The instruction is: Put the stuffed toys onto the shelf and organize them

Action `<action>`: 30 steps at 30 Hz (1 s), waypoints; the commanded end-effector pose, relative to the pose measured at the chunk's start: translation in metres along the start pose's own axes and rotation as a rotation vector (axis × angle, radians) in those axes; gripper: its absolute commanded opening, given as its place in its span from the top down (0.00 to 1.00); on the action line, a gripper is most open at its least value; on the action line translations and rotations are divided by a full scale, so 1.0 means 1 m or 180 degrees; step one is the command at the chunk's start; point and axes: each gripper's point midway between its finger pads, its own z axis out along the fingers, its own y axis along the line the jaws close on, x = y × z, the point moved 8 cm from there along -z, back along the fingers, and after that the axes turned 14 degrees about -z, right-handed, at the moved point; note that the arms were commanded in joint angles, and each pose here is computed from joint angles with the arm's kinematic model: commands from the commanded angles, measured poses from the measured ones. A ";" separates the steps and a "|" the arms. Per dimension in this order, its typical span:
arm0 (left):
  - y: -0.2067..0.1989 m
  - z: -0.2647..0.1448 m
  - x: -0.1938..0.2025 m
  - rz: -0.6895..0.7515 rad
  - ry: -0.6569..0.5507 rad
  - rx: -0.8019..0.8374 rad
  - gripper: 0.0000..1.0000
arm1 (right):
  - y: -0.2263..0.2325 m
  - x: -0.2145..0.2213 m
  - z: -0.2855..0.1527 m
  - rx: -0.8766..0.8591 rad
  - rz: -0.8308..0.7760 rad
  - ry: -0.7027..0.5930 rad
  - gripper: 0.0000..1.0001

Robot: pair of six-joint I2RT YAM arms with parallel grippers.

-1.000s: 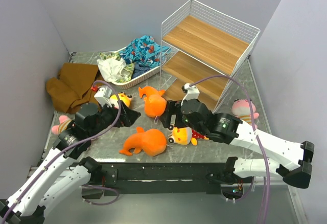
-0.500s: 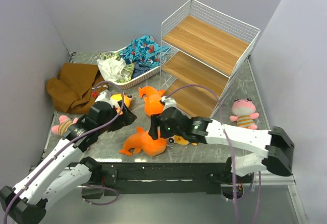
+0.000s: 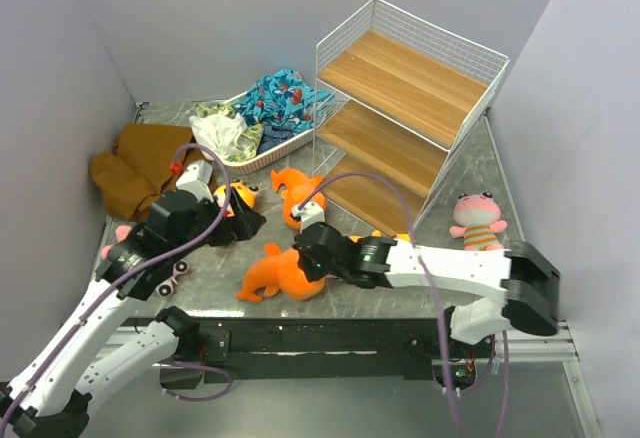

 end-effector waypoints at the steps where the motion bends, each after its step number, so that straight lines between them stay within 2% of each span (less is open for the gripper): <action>1: -0.034 -0.026 -0.020 0.0444 -0.0005 0.0475 0.01 | -0.007 -0.071 -0.075 -0.0178 -0.0425 -0.1168 1.00; 6: -0.058 -0.043 -0.027 0.0743 0.0215 0.0852 0.02 | -0.014 -0.088 -0.120 -0.0462 -0.0956 -0.2015 1.00; 11: -0.080 -0.065 -0.027 0.0888 0.0371 0.1415 0.04 | -0.022 -0.096 -0.171 -0.0627 -0.1970 -0.2954 1.00; 14: -0.089 -0.079 -0.023 0.1011 0.0461 0.1829 0.03 | -0.029 -0.092 -0.185 -0.0501 -0.2467 -0.3331 1.00; 19: -0.096 -0.089 -0.016 0.1093 0.0750 0.2144 0.03 | -0.040 -0.100 -0.215 -0.0277 -0.2692 -0.3652 1.00; 25: -0.105 -0.105 -0.006 0.1050 0.1134 0.2692 0.02 | -0.041 -0.104 -0.227 -0.0264 -0.2817 -0.3718 1.00; 30: -0.105 -0.113 -0.003 0.1005 0.1135 0.2890 0.05 | -0.043 -0.107 -0.229 -0.0156 -0.2784 -0.3805 1.00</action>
